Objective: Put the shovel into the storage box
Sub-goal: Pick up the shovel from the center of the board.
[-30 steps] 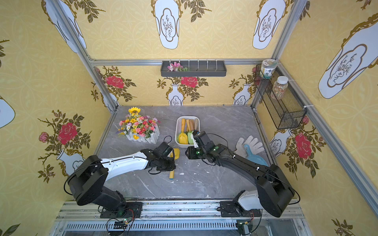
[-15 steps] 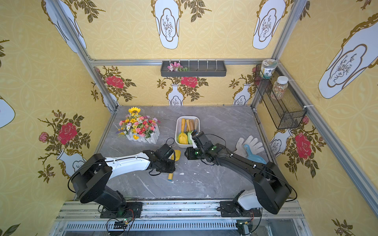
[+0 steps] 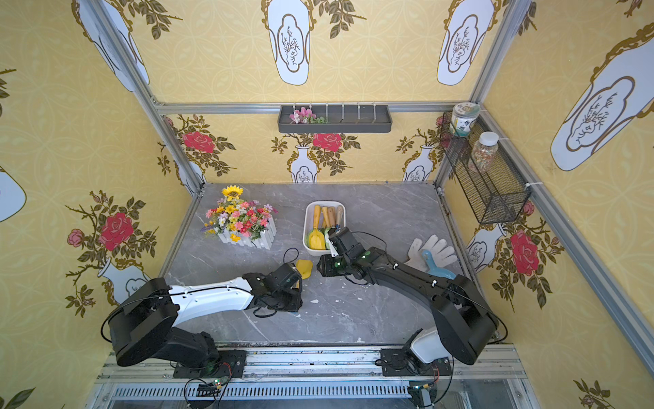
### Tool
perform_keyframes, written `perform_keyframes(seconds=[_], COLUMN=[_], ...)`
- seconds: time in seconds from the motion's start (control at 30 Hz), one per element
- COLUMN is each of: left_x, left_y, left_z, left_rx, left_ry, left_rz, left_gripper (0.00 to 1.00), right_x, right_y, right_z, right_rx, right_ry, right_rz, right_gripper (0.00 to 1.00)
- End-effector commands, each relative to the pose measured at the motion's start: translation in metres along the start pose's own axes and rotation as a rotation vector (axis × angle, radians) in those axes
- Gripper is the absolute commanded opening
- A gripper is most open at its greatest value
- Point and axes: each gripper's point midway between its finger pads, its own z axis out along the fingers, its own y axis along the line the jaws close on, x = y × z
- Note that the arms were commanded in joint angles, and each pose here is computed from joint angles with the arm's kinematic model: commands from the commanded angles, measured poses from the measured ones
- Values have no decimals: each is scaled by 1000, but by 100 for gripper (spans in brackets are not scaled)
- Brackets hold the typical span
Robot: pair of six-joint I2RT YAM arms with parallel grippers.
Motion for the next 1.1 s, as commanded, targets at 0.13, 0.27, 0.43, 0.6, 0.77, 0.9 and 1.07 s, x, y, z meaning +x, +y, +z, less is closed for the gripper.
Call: perform_keyframes(seconds=[0.13, 0.27, 0.43, 0.6, 0.77, 0.9, 1.07], left_x=[20, 24, 22, 13, 10, -1, -18], left_y=[26, 43, 65, 57, 57, 44, 47], left_z=[-4, -8, -17, -20, -22, -30, -32], left_rx=[-64, -127, -226, -192, -216, -144, -93], left_ry=[26, 13, -42, -74, -76, -122, -147], left_rz=[-80, -110, -165, -153, -175, -177, -226], left_gripper=[34, 34, 36, 44, 45, 47, 46], right_x=[-3, 0, 2, 6, 7, 10, 11], right_y=[11, 16, 26, 31, 31, 28, 28], right_z=[8, 14, 22, 30, 29, 30, 29], right_rx=[-25, -27, -39, -39, -46, -41, -42], right_ry=[11, 26, 43, 69, 57, 60, 54], right_rz=[-30, -39, -64, -78, -70, -64, -62], right_gripper=[48, 48, 48, 48, 48, 48, 48])
